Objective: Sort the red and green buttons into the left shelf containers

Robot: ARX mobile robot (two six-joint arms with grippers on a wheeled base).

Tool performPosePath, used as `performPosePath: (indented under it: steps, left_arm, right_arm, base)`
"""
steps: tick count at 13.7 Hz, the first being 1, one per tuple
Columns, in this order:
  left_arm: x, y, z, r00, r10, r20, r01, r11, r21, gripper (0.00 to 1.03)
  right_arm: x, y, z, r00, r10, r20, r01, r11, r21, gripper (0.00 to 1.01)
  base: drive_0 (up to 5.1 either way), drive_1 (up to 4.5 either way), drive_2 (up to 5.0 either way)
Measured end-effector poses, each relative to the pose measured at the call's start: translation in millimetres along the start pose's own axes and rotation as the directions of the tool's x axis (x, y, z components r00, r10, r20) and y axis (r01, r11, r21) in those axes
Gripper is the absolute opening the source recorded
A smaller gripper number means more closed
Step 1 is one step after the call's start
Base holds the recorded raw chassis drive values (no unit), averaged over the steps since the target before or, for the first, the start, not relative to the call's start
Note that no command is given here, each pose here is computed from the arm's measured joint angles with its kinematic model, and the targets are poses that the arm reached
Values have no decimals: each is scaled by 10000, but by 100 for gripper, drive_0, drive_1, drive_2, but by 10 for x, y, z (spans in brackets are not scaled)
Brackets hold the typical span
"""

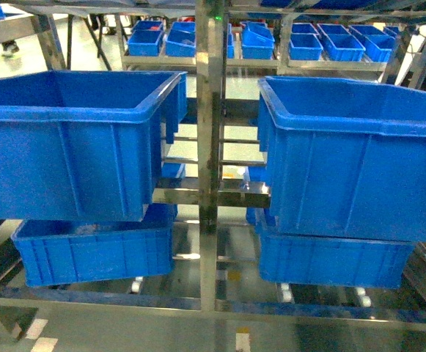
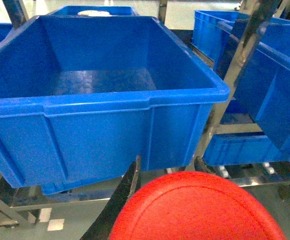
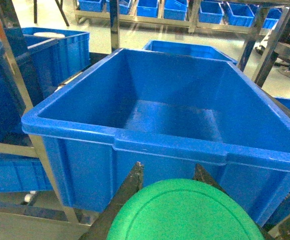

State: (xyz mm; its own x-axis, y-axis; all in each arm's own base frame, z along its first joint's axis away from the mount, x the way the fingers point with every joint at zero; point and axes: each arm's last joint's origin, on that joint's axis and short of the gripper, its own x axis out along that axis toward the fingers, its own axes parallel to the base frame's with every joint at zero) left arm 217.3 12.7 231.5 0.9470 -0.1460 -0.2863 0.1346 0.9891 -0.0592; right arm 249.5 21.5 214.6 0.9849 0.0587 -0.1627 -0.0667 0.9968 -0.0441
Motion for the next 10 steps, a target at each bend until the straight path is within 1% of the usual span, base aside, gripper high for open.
performPosePath:
  steps: [4, 5, 6, 7, 8, 9, 10]
  left_arm:
    - [-2, 9, -1, 10000, 55, -9, -55, 10000, -14, 26]
    - [-2, 9, -1, 10000, 55, -9, -55, 10000, -17, 26]
    - [-2, 8, -3, 10000, 48, -17, -48, 10000, -14, 26]
    - [-2, 0, 0, 10000, 4, -3, -4, 10000, -2, 26]
    - [-2, 1, -1, 10000, 11, -14, -11, 10000, -9, 26]
    - [-2, 3, -1, 10000, 34, -14, -34, 10000, -8, 26]
    - [-3, 3, 0, 10000, 34, -7, -34, 10000, -10, 26]
  right_arm:
    - [1, 0, -3, 10000, 6, -49, -6, 10000, -1, 25]
    - [39, -5, -3, 9997, -5, -245, 7, 10000, 62, 25]
    - [142, -18, 33, 9994, -38, -345, 47, 9997, 256, 25]
    - [374, -47, 131, 9996, -139, -262, 155, 9980, 607, 25]
    - [573, -47, 211, 9998, -180, -24, 181, 9969, 772, 25]
    - [745, -46, 258, 9997, -230, -7, 230, 9961, 851, 25]
    - [967, -26, 303, 9991, -348, -228, 368, 9949, 941, 25]
  base:
    - [0, 0, 0]
    - [0, 0, 0]
    - [0, 0, 0]
    - [0, 0, 0]
    - [0, 0, 0]
    - [0, 0, 0]
    - [0, 0, 0]
